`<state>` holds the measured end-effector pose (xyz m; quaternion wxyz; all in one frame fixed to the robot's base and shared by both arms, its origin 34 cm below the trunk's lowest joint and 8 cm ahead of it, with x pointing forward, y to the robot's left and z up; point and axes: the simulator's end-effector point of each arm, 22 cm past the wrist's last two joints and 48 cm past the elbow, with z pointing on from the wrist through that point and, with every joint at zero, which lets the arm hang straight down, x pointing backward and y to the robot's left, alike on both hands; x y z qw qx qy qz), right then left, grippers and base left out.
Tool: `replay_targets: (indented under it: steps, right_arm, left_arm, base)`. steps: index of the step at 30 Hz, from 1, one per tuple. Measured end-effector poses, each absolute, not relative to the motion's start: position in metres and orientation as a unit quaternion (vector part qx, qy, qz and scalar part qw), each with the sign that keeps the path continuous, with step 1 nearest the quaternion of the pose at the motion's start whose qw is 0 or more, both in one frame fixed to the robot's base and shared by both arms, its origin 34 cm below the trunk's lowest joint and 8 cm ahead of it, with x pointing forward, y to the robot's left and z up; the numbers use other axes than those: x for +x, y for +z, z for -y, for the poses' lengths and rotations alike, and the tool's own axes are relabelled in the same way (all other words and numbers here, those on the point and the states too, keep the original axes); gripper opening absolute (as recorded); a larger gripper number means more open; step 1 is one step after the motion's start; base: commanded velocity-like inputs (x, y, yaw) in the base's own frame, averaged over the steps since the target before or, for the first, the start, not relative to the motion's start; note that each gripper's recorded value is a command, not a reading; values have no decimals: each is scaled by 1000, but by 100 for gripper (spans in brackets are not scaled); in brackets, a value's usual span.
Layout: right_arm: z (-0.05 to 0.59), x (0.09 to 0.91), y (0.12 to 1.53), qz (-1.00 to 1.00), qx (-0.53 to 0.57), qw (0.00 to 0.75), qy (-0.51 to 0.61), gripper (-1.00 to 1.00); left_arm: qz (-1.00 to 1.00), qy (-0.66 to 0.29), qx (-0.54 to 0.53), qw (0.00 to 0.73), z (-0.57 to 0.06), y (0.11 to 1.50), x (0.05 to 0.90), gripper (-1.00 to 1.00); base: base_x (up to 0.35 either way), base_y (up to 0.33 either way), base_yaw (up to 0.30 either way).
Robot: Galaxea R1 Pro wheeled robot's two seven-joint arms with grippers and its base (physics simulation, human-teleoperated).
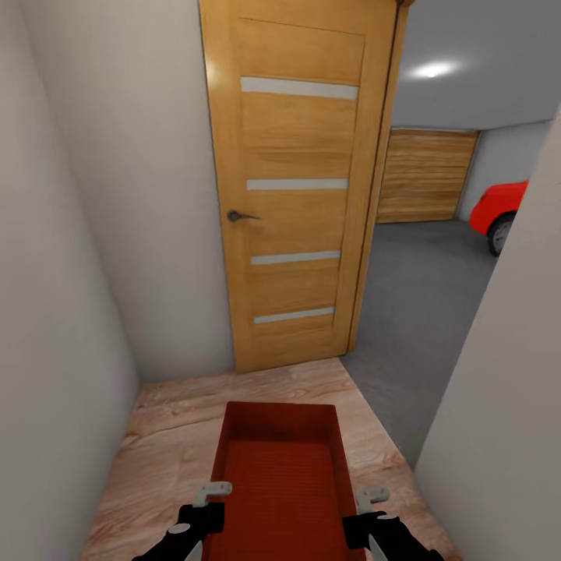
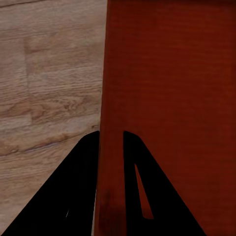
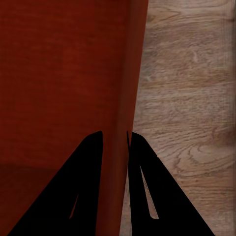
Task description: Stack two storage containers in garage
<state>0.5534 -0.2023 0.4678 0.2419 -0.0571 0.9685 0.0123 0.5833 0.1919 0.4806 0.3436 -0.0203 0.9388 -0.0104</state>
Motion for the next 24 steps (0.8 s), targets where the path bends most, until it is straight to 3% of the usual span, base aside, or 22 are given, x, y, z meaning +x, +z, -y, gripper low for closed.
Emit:
replay_targets:
  steps: [7, 15, 24]
  right_arm:
    - [202, 553, 468, -969, -57, 242, 12, -100]
    - [202, 555, 469, -968, -57, 244, 12, -100]
    - [203, 556, 471, -968, -58, 246, 12, -100]
  left_arm:
    - [-939, -10, -20, 344, -192, 481, 583, -100]
    - [-938, -11, -21, 346, -192, 482, 584, -100]
    - [-937, -11, -21, 347, -192, 484, 585, -100]
  base:
    - [296, 89, -53]
    - [287, 88, -189]
    - [139, 10, -153]
